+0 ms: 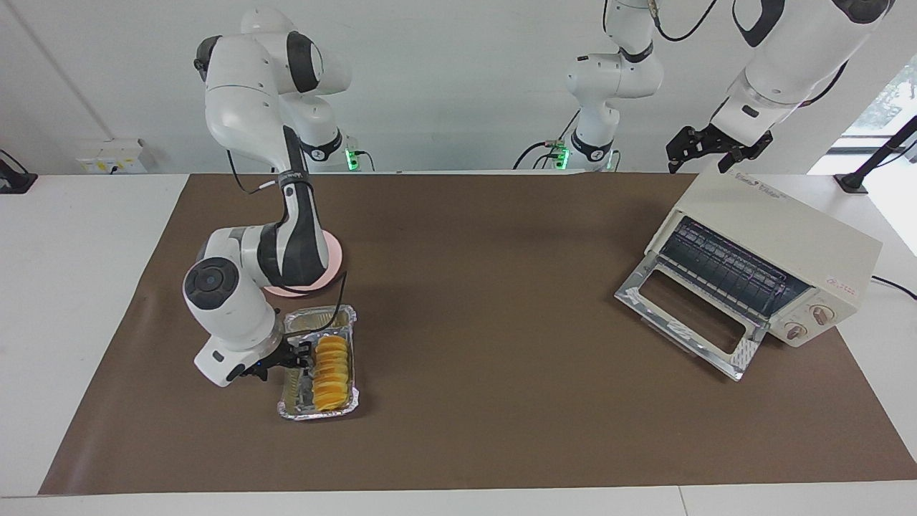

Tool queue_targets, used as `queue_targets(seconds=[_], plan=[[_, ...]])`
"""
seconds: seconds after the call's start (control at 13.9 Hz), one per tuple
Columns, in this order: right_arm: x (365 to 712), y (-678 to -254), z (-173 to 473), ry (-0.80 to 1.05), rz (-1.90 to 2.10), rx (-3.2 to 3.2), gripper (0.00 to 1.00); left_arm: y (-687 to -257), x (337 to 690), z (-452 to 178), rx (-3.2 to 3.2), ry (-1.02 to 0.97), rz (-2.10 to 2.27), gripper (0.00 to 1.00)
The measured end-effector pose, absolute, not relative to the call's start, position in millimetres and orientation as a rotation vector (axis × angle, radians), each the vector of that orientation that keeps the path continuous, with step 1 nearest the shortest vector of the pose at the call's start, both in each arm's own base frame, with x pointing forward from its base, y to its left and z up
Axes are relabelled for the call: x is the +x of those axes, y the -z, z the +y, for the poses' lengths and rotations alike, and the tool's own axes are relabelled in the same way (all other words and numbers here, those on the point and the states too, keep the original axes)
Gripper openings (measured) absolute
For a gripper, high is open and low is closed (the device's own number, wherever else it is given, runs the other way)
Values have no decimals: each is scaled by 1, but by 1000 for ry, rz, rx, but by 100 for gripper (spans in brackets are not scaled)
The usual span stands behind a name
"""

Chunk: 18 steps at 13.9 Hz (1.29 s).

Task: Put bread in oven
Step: 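Lower the bread roll into the foil tray and open the right gripper, then push the foil tray with the right gripper toward the toaster oven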

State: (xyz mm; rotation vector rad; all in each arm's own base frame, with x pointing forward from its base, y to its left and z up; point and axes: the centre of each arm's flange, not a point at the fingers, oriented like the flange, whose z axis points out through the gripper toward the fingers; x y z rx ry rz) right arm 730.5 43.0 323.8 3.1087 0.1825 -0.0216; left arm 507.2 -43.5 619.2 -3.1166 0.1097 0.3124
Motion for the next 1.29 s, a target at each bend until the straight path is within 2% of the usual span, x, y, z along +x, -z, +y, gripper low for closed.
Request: queue_targets(seconds=[0.14,0.36,0.43,0.65,1.01,1.15,1.29], plan=[[727,-319,43,21,184,3109,39,-619,507,-43,-3117,-312,110,100],[722,-313,46,23,191,3109,5,-619,507,-43,-3117,-312,110,100],[722,-314,47,20,194,3109,2,-619,507,-43,-3117,-312,110,100],[721,-322,48,19,193,3111,2,-619,507,-43,-3117,-312,110,100],[722,-403,58,57,127,3175,2,-619,507,-43,-3117,-312,110,100],[720,-429,90,53,27,3197,2,-619,507,-43,-3117,-312,110,100],[710,-439,150,56,-46,3200,2,-619,507,-43,-3117,-312,110,100]])
